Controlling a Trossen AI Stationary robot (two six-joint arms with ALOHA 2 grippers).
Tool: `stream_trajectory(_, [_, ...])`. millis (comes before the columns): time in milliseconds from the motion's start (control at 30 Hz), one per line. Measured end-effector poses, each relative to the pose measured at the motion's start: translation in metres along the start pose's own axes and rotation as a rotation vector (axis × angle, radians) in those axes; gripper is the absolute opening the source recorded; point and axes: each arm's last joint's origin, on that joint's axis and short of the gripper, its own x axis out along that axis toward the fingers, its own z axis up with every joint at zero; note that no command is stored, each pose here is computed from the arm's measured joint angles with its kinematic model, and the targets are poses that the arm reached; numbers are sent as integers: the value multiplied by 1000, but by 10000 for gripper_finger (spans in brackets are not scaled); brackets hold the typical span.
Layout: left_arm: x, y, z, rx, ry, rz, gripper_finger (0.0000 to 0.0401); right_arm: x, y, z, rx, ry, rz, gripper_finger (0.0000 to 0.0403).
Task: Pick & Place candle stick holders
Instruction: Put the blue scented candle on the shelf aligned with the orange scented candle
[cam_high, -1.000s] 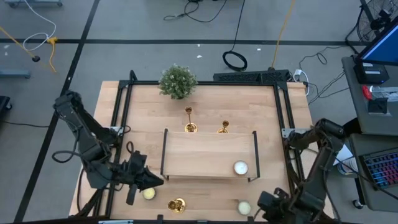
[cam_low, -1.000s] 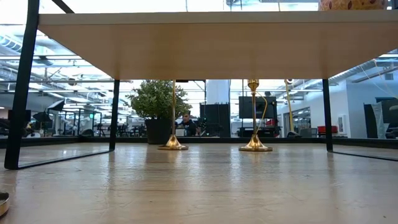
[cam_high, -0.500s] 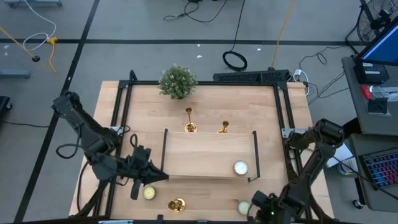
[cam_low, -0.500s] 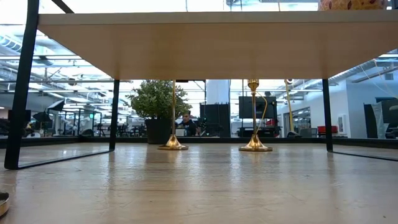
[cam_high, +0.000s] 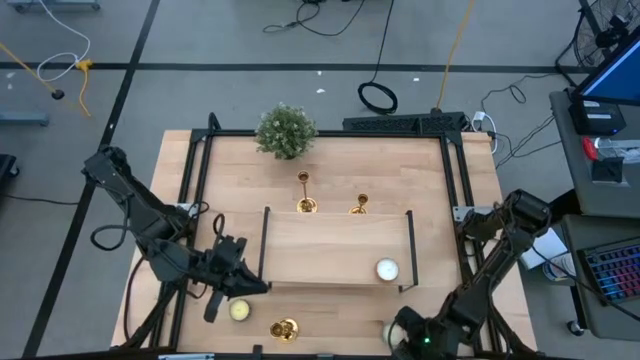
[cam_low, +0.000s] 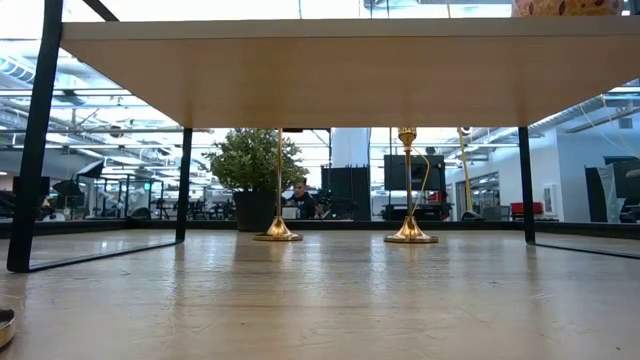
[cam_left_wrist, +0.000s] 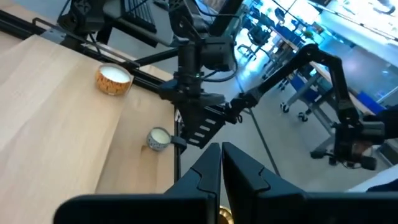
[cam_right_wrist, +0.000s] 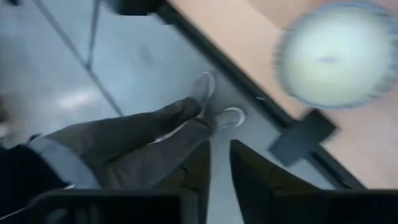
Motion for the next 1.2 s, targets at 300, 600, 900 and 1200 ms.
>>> stream_trajectory(300, [0,3,3,-22,-99,112,19,-4,14,-4,-295,17,86,184])
stream_trajectory(600, [2,9,6,-38,-102,141,19,-31,42,10,-739,-24,-161,171])
stream_trajectory(900, [3,11,4,-45,-77,142,19,-12,71,22,-1020,126,-178,165])
stream_trajectory(1200, [2,12,0,-43,-46,163,19,6,61,17,-1212,268,-258,226])
